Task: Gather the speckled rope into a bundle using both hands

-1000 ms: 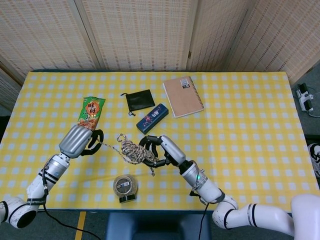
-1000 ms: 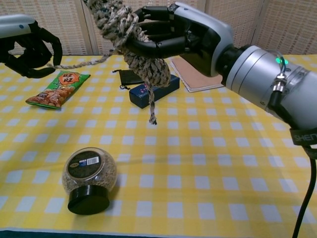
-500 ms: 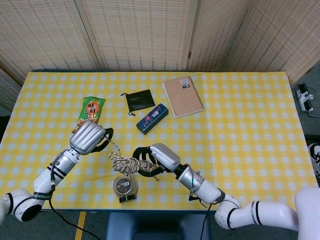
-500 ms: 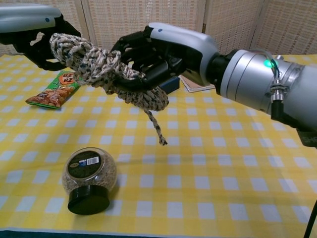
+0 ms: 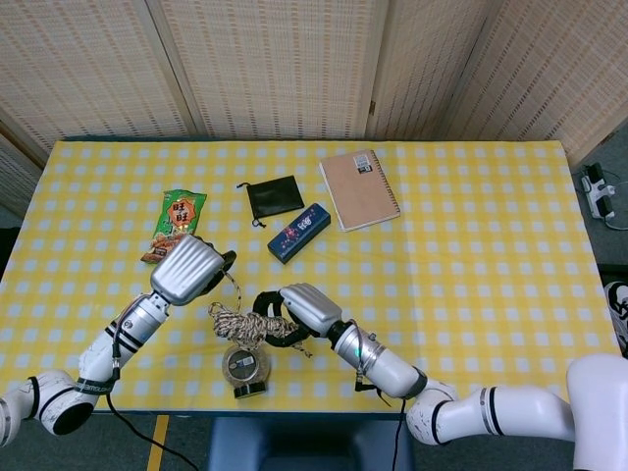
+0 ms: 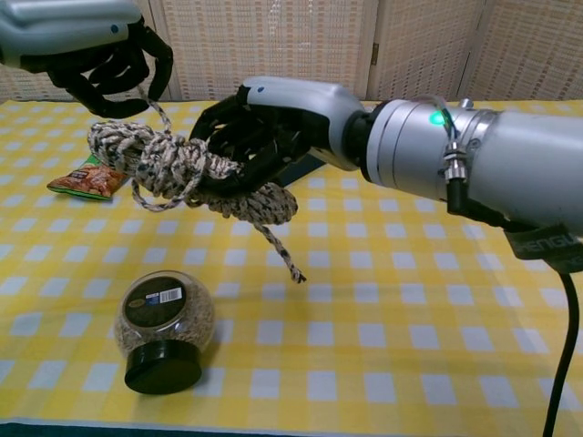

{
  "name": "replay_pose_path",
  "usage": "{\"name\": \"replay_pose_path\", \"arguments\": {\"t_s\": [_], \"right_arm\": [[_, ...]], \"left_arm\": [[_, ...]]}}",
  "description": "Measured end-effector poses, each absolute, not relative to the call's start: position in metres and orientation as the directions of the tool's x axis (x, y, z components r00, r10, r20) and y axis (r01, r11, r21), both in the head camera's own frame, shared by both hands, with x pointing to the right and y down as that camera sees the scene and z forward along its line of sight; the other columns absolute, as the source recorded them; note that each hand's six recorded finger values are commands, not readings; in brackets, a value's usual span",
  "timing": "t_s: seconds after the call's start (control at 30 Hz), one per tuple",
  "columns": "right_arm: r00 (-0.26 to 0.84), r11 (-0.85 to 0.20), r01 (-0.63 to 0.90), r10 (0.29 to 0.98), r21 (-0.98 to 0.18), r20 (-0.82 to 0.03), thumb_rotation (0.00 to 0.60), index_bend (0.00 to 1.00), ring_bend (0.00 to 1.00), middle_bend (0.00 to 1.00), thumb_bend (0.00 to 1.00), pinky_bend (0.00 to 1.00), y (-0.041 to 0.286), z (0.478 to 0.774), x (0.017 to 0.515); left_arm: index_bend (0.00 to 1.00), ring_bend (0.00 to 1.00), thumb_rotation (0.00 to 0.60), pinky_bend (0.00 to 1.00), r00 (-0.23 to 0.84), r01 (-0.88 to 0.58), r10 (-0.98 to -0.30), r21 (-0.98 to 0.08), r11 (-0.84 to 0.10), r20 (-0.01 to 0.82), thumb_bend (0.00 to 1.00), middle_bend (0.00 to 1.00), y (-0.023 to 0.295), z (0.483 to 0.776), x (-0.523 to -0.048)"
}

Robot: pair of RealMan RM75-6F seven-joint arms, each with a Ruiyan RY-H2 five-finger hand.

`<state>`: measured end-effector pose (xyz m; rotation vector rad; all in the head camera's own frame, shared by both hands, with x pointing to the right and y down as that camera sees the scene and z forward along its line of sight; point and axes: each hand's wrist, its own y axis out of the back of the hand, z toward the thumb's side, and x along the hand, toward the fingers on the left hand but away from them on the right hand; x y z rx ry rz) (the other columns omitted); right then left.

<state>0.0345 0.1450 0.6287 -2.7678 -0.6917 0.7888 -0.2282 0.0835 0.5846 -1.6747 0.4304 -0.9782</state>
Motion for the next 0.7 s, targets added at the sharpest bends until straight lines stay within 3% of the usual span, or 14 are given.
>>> {"name": "replay_pose_path", "arguments": {"t_s": [0.33,0.7], "right_arm": [[0.718,-0.884,0.365,0.466,-0.29,-0.518,0.6,0.9,0.84,0.78,0.63,0.72,0.149,0.638,0.013],[0.585,-0.807,0.511,0.579,-0.296,-0.568,0.6,0.9,0.84,0.78,0.63,0.72,0.136,0.651,0.008]], "left_arm": [[0.61,0.76,0.6,0.78,0.623,0.205,-0.71,-0.944,-0.258,0.329,0.49,0.86,0.092,0.582,-0.215],[0.61,0.76,0.6,0.78,0.612,0.176,-0.738,-0.959,-0.221,0.283,0.49,0.86,0.104,0.576,-0.224]]}}
